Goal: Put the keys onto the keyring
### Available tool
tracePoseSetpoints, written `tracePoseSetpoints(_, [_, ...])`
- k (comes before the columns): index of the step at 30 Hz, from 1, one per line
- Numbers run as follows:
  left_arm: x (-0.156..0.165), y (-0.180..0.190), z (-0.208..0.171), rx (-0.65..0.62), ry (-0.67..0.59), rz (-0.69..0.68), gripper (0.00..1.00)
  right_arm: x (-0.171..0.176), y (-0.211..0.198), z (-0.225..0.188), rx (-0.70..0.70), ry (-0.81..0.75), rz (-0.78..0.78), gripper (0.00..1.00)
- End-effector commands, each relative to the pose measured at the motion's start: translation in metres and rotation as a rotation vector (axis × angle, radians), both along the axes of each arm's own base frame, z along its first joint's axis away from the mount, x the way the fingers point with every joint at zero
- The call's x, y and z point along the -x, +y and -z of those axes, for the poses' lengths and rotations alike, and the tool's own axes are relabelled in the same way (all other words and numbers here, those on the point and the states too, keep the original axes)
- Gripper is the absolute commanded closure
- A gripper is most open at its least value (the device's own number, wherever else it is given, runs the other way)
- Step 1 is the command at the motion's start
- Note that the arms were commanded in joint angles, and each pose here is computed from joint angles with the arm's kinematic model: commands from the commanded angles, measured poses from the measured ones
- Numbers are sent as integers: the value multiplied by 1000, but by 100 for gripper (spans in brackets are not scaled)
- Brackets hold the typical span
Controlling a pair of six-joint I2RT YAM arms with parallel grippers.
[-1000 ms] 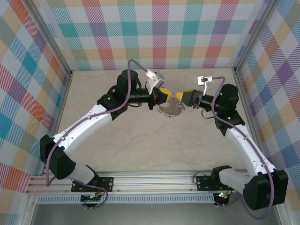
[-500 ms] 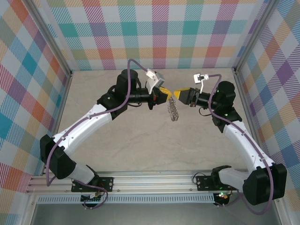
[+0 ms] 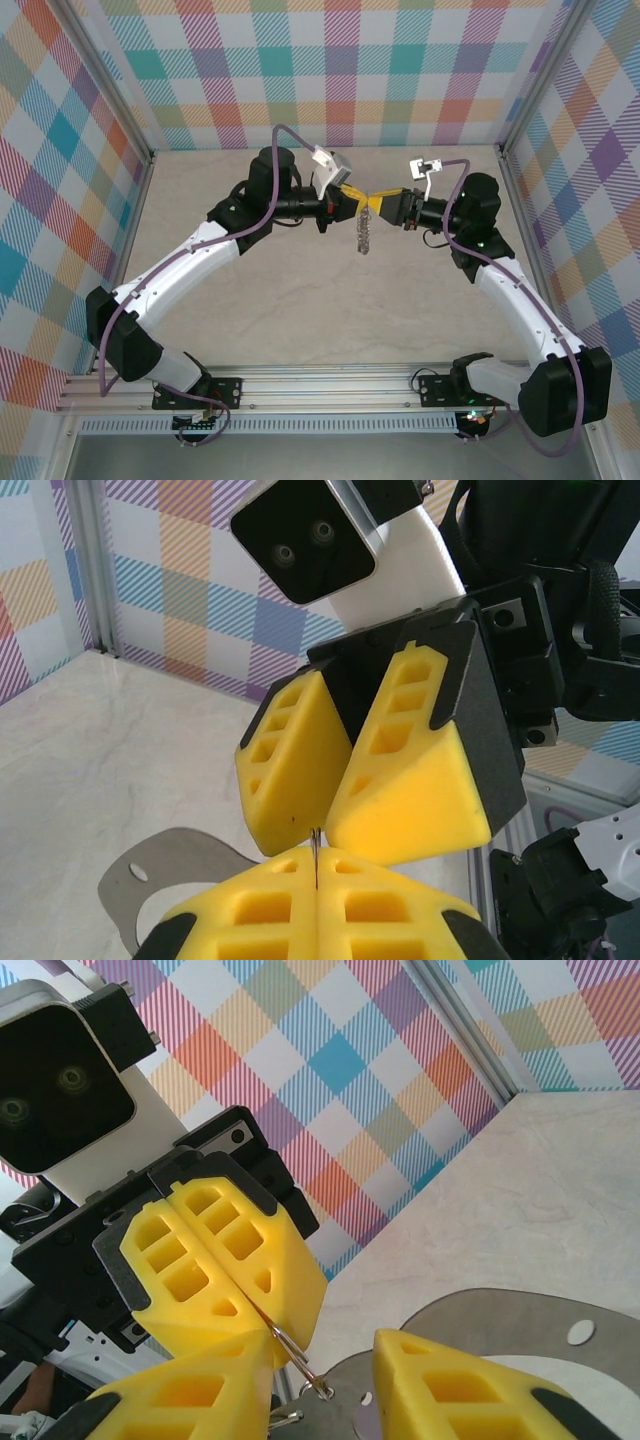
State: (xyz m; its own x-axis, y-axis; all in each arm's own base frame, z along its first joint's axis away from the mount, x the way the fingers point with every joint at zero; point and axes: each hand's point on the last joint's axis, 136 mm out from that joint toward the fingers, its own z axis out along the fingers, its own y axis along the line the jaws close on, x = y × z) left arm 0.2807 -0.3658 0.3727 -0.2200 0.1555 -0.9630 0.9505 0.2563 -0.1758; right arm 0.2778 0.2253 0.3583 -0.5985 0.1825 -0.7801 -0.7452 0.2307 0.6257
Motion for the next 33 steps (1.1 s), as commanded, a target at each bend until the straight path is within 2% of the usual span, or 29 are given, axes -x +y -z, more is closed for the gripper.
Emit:
tracePoseSetpoints(1, [7, -5, -25, 47, -53, 38, 100, 2, 2, -11, -5, -62, -17, 72])
tracePoseSetpoints(4, [9, -6, -25, 48, -52, 49, 100, 0, 3, -12, -8, -65, -15, 77])
tracePoseSetpoints(12, [13, -8, -24, 42, -47, 66, 100, -1, 3, -17, 4, -104, -20, 100])
tracePoseSetpoints(17, [12, -6, -26, 28, -46, 47, 100, 3, 1, -17, 45, -149, -33, 100])
tracePoseSetpoints(19, [9, -4, -28, 15, -54, 27, 93, 5, -1, -16, 63, -168, -47, 100])
tracePoseSetpoints(24, [6, 3, -31, -13, -74, -11, 66, 5, -7, -9, 89, -190, -57, 100])
tracePoseSetpoints(29, [-1, 12, -27, -20, -76, -88, 55, 1, -15, -5, 76, -186, -40, 100])
tracePoseSetpoints(33, [-11, 19, -17, -27, -61, -166, 50, 1, -19, -4, 68, -182, -35, 100])
